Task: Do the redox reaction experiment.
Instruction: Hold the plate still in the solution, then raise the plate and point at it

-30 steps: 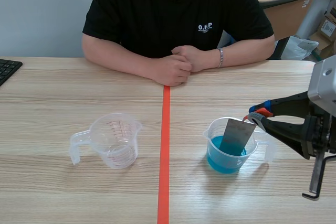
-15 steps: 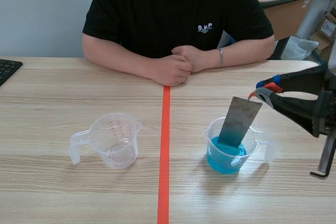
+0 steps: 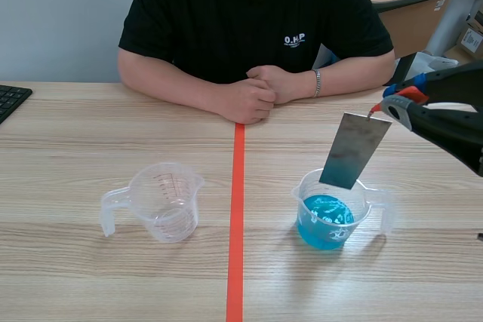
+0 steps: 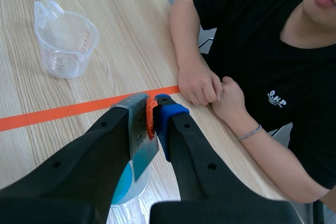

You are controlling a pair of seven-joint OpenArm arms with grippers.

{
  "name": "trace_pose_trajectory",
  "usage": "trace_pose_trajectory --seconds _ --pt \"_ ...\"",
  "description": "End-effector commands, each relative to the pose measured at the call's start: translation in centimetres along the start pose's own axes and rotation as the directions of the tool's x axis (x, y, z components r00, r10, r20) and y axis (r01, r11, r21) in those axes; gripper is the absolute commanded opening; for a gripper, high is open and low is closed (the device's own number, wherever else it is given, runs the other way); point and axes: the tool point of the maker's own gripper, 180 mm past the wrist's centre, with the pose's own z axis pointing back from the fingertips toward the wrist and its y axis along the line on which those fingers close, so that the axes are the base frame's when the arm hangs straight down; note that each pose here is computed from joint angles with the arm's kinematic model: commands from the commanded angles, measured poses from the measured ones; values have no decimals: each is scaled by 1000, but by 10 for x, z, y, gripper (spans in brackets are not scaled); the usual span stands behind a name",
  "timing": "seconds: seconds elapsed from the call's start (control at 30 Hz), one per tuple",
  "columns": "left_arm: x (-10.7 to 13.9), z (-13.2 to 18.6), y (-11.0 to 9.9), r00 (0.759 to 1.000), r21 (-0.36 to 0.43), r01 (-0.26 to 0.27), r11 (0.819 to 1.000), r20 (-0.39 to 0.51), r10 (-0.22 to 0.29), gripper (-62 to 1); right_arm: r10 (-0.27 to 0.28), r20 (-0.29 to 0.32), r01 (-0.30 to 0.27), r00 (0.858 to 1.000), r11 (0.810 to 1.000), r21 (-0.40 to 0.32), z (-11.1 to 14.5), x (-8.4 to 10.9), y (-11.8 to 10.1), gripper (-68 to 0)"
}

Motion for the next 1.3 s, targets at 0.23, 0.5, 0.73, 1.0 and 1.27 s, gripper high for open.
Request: trace_pose_trajectory --seconds 0.23,0.5,0.73,1.0,1.27 --pt "5 0 1 1000 3 2 1000 18 -2 -560 23 33 -23 999 1000 5 5 25 -1 -660" --pt "5 0 1 1000 3 2 1000 18 -2 -560 22 38 -22 999 1000 -11 8 39 -3 -660" --pt "5 0 1 1000 3 2 1000 18 -2 -560 13 26 -12 1000 1000 -26 9 46 -8 -660" --pt "5 0 1 1000 3 2 1000 18 -2 -560 -11 -9 11 1000 1000 -22 7 50 -7 -660" --pt "5 0 1 1000 3 1 1000 18 -1 -560 -32 -28 31 999 999 -30 8 54 -9 -660"
